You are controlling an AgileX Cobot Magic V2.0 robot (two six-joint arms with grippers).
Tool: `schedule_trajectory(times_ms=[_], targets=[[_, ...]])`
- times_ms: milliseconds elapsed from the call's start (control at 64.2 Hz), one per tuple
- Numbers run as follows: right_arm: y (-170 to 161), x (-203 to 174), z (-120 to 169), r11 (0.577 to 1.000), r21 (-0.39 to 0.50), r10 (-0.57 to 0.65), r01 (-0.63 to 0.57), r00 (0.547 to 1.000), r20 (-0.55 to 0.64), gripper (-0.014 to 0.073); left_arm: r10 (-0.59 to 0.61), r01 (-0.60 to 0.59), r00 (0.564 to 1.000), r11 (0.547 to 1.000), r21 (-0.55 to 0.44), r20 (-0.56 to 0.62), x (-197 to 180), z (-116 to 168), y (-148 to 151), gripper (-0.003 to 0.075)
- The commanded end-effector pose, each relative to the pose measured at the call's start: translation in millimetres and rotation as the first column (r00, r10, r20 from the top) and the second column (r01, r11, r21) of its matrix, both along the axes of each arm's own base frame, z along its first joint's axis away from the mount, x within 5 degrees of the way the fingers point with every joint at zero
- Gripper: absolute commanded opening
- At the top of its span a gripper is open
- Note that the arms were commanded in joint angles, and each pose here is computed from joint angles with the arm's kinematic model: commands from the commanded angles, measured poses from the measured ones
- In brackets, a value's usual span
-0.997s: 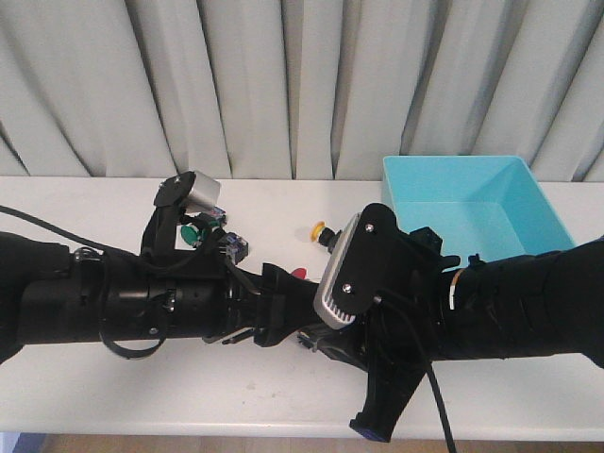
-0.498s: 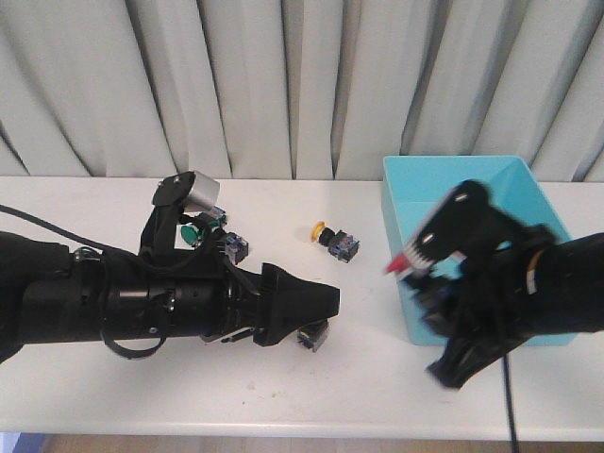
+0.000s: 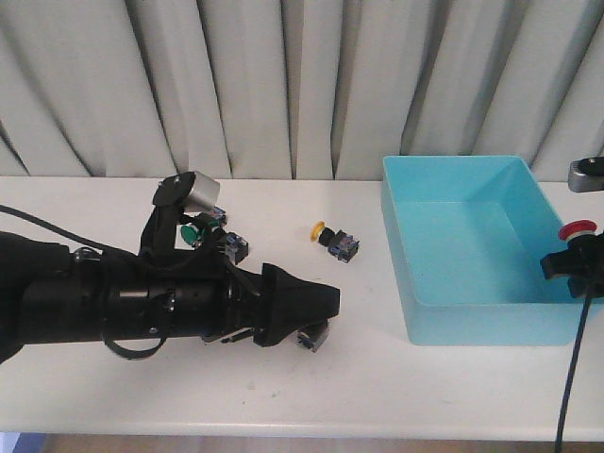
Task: Pick red and yellow buttons and place in box
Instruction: 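Move the red button into the box and open the right gripper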
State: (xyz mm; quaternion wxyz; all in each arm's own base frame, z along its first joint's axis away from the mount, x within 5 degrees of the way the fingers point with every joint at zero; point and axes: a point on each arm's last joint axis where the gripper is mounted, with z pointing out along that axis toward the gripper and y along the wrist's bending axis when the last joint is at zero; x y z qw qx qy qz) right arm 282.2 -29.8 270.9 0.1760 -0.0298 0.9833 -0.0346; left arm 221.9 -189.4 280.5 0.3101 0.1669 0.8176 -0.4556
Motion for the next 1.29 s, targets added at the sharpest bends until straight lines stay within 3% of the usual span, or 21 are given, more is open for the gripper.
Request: schedule_trajectory(times_ms=[0, 296, 561, 841, 1277], targets=[[-2, 23, 7, 1.0, 0.006, 0.0, 0.0, 0.998, 0.056, 0.0183, 0.005, -0.003, 1.0, 0.998, -0.068, 0.029, -3, 20, 1, 0.0575], [5, 92, -30, 0.999, 0.043, 0.025, -0.023, 0.999, -0.047, 0.0193, 0.004, -0.002, 1.0, 0.998, -0.069, 0.029, -3, 20, 1, 0.0575], [24, 127, -67, 0.996, 0.042, 0.087, -0.083, 0.988, -0.128, 0.0207, 0.004, -0.002, 1.0, 0.998, -0.069, 0.028, -3, 20, 1, 0.0575], [28, 139, -101, 0.995, 0.052, 0.094, -0.085, 0.972, -0.217, 0.0227, 0.004, -0.002, 1.0, 0.998, -0.069, 0.028, -3, 20, 1, 0.0575], [28, 140, -102, 0.994, 0.053, 0.103, -0.093, 0.966, -0.235, 0.0432, 0.004, -0.002, 1.0, 0.998, -0.069, 0.028, -3, 20, 1, 0.0575]])
